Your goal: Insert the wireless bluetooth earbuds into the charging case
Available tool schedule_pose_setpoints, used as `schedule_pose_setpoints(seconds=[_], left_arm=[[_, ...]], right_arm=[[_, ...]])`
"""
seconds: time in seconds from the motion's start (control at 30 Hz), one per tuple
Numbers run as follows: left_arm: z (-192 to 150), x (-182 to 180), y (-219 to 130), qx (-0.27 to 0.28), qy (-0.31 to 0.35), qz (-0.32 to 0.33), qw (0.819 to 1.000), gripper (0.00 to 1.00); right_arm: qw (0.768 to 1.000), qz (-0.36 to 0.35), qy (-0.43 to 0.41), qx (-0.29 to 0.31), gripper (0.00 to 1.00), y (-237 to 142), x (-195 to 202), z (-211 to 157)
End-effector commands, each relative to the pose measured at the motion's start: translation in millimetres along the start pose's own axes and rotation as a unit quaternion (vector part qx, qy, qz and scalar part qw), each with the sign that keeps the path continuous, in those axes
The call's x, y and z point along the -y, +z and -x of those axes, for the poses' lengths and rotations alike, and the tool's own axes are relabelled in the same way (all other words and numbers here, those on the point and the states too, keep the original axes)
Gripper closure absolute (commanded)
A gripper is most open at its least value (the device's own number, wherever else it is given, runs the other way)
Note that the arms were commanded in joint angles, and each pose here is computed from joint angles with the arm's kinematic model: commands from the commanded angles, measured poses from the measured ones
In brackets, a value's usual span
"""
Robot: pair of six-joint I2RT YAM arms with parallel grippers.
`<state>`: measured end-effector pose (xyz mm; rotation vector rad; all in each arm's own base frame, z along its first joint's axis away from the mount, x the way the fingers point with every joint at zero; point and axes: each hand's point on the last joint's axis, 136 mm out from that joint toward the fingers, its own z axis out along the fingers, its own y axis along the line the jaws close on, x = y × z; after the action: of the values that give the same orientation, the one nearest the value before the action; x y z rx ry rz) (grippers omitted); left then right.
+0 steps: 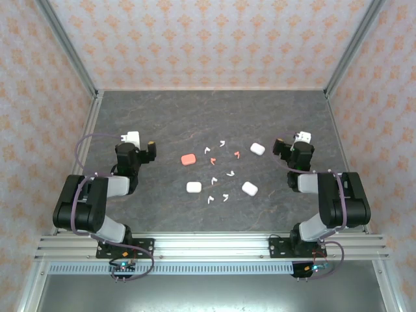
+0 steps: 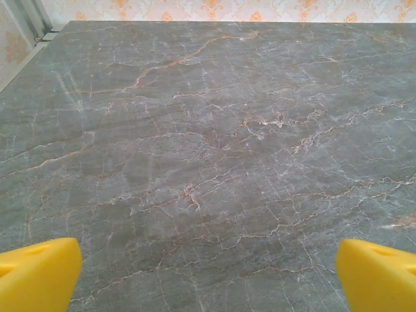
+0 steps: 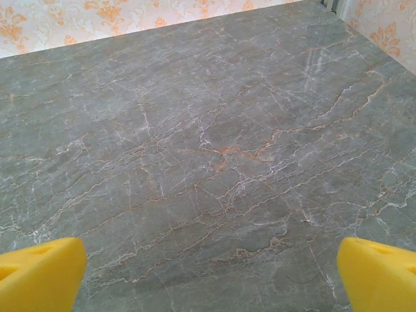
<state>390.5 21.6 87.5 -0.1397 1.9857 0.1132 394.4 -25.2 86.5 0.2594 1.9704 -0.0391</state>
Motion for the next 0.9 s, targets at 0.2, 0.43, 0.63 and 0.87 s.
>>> schedule_pose_setpoints(seconds=[0.2,0.43,0.63,0.87], left_arm=[[6.4,-0.4,0.7,0.006,0.0,0.007,1.0,0.0],[6.7,-0.3,0.8,0.006,0.0,0.007,1.0,0.0],[6.1,-0.7,0.9,0.005,0.001,0.008,1.0,0.0],[25.6,-4.7,-8.5,0.001,-0.002,0.019,1.0,0.0]], right_arm=[[1.0,0.006,0.0,0.001,0.01,-0.5,-2.3,0.4],[1.0,0.006,0.001,0.001,0.01,-0.3,-2.6,0.4],[1.0,0.006,0.002,0.0,0.01,0.2,-2.5,0.6],[1.0,0.024,-0.005,-0.006,0.01,-2.4,-9.3,6.9]])
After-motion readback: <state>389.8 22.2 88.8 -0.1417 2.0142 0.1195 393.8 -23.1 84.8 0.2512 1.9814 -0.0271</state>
